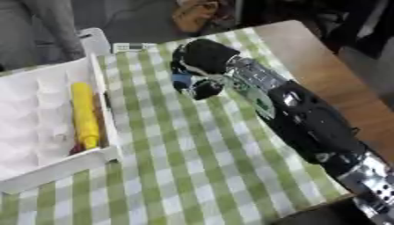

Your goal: Pick up objects on the table and place them in the box.

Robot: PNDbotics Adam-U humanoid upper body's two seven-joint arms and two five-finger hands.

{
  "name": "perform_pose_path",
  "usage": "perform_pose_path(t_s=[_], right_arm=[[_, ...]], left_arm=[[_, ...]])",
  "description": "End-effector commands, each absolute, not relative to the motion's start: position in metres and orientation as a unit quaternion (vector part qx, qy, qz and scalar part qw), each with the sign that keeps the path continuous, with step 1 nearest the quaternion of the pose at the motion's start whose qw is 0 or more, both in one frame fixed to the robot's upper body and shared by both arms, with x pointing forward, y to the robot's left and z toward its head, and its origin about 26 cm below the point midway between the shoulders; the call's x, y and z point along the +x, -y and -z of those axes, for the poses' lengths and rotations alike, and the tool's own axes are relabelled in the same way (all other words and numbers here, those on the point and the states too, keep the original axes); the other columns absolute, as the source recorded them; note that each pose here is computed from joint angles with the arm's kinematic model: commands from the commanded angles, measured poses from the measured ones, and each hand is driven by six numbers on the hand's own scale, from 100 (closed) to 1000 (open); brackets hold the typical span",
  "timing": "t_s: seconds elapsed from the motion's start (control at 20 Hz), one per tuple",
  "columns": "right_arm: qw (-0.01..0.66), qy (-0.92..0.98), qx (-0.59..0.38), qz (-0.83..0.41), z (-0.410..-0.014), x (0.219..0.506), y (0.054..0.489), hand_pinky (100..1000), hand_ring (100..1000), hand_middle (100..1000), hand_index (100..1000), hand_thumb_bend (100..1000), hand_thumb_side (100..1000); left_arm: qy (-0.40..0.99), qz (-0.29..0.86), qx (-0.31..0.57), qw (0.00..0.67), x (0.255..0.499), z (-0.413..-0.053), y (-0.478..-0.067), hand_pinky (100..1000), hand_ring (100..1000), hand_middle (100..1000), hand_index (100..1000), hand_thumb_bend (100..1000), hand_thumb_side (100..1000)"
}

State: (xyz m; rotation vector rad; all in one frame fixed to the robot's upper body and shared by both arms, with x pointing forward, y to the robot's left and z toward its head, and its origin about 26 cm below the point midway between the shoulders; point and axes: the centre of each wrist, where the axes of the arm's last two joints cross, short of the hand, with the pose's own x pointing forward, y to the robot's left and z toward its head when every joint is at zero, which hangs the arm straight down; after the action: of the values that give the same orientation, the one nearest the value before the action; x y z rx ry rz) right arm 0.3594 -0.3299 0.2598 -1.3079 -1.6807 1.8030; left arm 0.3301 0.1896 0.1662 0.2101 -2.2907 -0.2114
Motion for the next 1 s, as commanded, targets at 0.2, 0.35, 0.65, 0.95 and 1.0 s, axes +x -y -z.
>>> perform_pose_path(t_s=[0.2,0.35,0.65,0.95,1.0], right_arm=[[0.129,0.618,-0.437,-0.64,-0.285,0.35,0.301,604,483,244,382,215,106],[0.127,0.628,-0.421,-0.642,-0.287,0.356,0.291,597,478,241,377,189,100],[0.138,0.643,-0.41,-0.633,-0.284,0.369,0.28,581,469,237,368,156,100],[0.148,0.651,-0.416,-0.617,-0.28,0.379,0.272,580,467,237,366,180,100],[0.148,0.652,-0.416,-0.616,-0.278,0.38,0.27,578,466,236,364,107,100]], left_arm=[[0.913,0.089,0.083,0.39,0.328,-0.173,-0.19,725,1000,617,751,100,801],[0.914,0.091,0.079,0.388,0.328,-0.173,-0.188,725,1000,618,752,100,799],[0.915,0.095,0.07,0.386,0.328,-0.174,-0.185,724,1000,618,752,100,798],[0.917,0.101,0.058,0.381,0.327,-0.176,-0.179,723,1000,618,751,100,797],[0.918,0.102,0.054,0.38,0.327,-0.177,-0.178,723,1000,618,751,100,798]])
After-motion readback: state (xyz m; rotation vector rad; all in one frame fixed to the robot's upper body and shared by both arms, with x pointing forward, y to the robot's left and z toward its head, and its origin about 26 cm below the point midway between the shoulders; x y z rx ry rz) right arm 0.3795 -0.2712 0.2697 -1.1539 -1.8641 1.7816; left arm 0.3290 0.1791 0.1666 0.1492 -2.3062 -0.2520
